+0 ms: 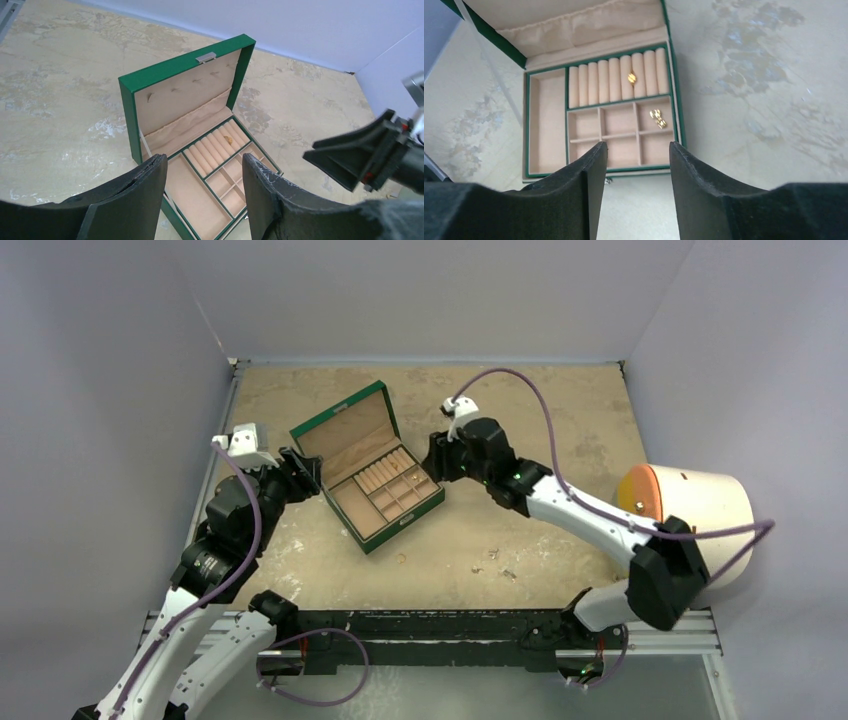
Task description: Organize the mixed jewelry
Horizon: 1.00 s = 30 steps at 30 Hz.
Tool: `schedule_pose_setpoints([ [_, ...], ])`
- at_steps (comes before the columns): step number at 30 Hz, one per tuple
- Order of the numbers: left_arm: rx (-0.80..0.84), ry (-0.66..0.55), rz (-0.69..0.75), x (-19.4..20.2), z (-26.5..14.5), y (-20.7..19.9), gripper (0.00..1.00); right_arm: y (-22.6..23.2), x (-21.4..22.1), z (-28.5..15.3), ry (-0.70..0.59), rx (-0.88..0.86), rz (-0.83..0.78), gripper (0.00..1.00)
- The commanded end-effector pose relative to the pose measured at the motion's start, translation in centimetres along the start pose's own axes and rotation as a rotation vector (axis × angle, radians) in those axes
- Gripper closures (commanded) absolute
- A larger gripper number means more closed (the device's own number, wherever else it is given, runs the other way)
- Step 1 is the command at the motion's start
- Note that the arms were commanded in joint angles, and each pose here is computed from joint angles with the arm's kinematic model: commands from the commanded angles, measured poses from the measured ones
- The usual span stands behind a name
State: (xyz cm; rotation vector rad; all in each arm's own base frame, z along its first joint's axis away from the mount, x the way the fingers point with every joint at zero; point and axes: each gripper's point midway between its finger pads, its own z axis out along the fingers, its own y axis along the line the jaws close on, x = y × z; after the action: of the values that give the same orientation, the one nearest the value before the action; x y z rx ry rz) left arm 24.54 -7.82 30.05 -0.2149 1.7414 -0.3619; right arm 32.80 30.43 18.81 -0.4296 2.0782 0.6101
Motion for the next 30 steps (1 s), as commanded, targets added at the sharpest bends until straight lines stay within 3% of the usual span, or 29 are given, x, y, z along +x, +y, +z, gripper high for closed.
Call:
schedule_pose_setpoints([
  [1, 0.000, -0.021, 0.013, -0.5, 0.2, 0.0, 0.44, -1.1, -1.0, -2.6, -0.147, 0.036, 0.040, 0.50],
  [4, 0.001, -0.016, 0.012, -0.4, 0.2, 0.0, 0.44, -1.5, 1.4, -3.7, -0.103, 0.030, 0.058, 0.58],
  [9, 0.002, -0.012, 0.012, -0.3, 0.3, -0.1, 0.44, -0.2, 4.7, -5.2, -0.048, -0.082, 0.035, 0.51],
  [16, 0.008, -0.005, 0.014, -0.1, 0.5, -0.2, 0.44, 2.7, 8.4, -5.7, 0.020, -0.144, 0.077, 0.55],
  [30, 0.014, 0.002, 0.015, 0.1, 0.5, -0.3, 0.44, 9.7, 14.7, -1.2, 0.203, -0.168, -0.036, 0.61],
])
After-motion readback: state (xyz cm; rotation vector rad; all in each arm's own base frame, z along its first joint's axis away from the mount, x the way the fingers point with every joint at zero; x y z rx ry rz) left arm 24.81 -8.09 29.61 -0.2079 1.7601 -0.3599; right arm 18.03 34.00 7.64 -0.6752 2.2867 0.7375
